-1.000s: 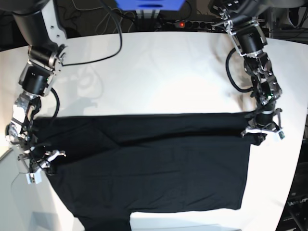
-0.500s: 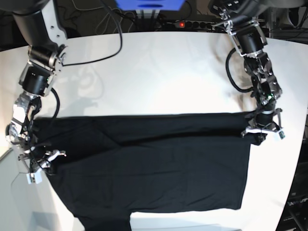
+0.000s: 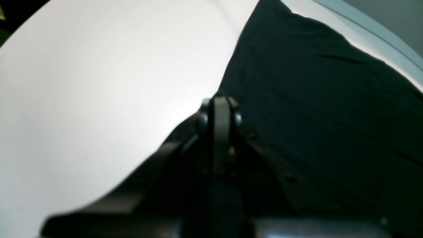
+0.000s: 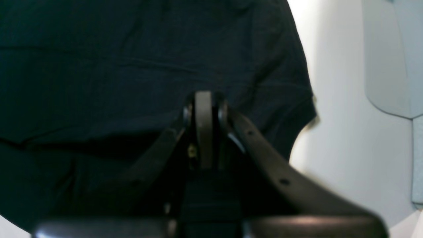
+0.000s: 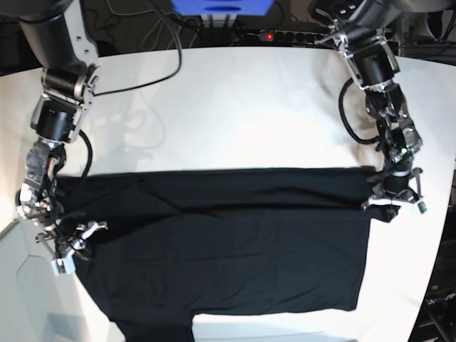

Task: Fold the T-shirt properly
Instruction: 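Lift the shoulder edge and pull it away from the robot with both grippers, then pull the held shoulder edge back toward the robot with both grippers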

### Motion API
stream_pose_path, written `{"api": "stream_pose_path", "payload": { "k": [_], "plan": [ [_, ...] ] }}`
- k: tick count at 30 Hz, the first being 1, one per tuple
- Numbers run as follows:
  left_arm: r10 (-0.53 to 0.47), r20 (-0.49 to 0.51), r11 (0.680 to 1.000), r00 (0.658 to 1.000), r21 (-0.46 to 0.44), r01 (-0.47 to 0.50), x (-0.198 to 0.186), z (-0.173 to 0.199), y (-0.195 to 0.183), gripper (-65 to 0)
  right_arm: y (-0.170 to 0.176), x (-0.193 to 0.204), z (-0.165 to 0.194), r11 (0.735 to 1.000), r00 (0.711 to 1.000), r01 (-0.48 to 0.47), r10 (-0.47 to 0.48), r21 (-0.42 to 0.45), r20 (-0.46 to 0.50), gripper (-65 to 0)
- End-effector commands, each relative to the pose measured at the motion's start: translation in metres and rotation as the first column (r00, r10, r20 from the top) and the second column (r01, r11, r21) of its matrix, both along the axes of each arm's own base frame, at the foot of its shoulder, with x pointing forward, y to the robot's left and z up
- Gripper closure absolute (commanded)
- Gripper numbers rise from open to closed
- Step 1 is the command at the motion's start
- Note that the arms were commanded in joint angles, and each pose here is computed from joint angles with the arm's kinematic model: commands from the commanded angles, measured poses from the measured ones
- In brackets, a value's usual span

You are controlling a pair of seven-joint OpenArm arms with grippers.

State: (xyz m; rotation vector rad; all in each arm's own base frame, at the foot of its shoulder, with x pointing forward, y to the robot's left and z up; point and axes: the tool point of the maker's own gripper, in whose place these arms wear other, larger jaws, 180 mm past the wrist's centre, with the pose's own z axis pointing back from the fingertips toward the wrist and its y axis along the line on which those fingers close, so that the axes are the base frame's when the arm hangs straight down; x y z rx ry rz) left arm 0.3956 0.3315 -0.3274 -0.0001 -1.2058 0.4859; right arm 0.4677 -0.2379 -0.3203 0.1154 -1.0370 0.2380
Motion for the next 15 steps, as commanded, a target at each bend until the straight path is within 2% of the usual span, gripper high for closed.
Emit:
{"api": "stream_pose_path", "payload": {
  "k": [1,8,10,12,15],
  "plan": [
    [0.005,0.072,0.999,0.997,0.034,-0.007,0.011,0.026,0.008,-0.4,-0.003,0.013,0.029,1.000,0.997,-0.008,0.008,0.002,0.080,0.0],
    [0.013,0.049,1.000,0.999,0.007,-0.013,0.015,0.015,0.009,-0.5,-0.004,0.013,0.029,1.000,0.997,-0.008,0.008,-0.002,0.079,-0.4],
    [0.016,0.036,1.000,0.999,-0.003,-0.015,0.015,0.010,0.009,-0.9,-0.005,0.012,0.028,1.000,0.997,-0.008,0.009,-0.005,0.074,-6.3],
    [0.018,0.020,1.000,1.000,-0.013,-0.018,0.015,0.003,0.009,-4.9,-0.005,0.011,0.026,1.000,0.998,-0.008,0.009,-0.005,0.069,-15.1],
    [0.020,0.001,0.999,1.000,-0.029,-0.020,0.014,-0.006,0.009,-19.1,-0.006,0.010,0.025,1.000,0.997,-0.005,0.005,0.000,0.073,-30.2]
  ]
}}
